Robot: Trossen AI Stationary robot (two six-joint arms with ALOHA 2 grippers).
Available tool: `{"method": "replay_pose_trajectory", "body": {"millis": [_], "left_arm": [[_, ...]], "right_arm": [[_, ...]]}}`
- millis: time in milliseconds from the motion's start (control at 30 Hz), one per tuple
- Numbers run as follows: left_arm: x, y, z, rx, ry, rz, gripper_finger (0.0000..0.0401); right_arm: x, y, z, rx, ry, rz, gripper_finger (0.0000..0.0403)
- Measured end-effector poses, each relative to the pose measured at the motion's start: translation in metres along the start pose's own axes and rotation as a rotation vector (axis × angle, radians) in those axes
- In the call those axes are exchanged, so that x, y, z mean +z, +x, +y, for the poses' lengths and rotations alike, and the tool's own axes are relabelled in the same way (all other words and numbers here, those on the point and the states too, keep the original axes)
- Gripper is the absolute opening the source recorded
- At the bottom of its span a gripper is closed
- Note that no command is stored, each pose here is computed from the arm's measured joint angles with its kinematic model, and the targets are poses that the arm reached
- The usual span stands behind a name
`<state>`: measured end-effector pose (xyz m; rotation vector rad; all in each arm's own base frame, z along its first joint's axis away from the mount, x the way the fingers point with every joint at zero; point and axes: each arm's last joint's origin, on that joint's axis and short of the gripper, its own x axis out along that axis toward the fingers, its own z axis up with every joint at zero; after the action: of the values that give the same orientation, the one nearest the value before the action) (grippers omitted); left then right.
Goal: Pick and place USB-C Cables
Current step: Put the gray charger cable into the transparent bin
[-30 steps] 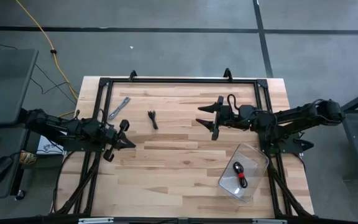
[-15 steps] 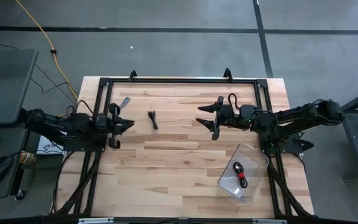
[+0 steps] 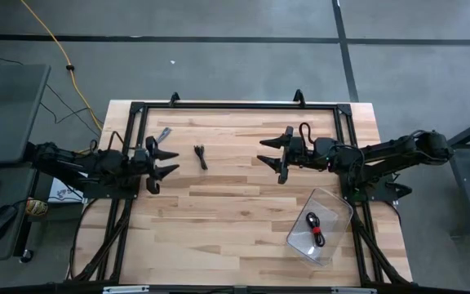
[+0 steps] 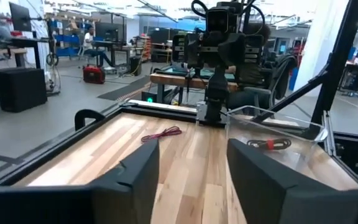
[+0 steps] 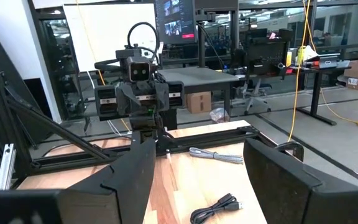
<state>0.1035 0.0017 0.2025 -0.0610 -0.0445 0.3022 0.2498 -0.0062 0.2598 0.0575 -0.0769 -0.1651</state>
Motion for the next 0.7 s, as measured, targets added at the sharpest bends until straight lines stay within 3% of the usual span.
{"method": "replay_pose_trajectory", "body": {"millis": [200, 700], "left_arm": [[0.0001, 0.0, 0.0006, 0.02, 0.013, -0.001, 0.0205], [0.0002, 0.0, 0.0009, 0.031, 0.018, -0.002, 0.0206]], "right_arm": [[0.0, 0.0, 0.0, 0.0, -0.005, 0.0, 0.0236], [-0.0001, 0.0001, 0.0, -0.001, -0.004, 0.0, 0.0236]]}}
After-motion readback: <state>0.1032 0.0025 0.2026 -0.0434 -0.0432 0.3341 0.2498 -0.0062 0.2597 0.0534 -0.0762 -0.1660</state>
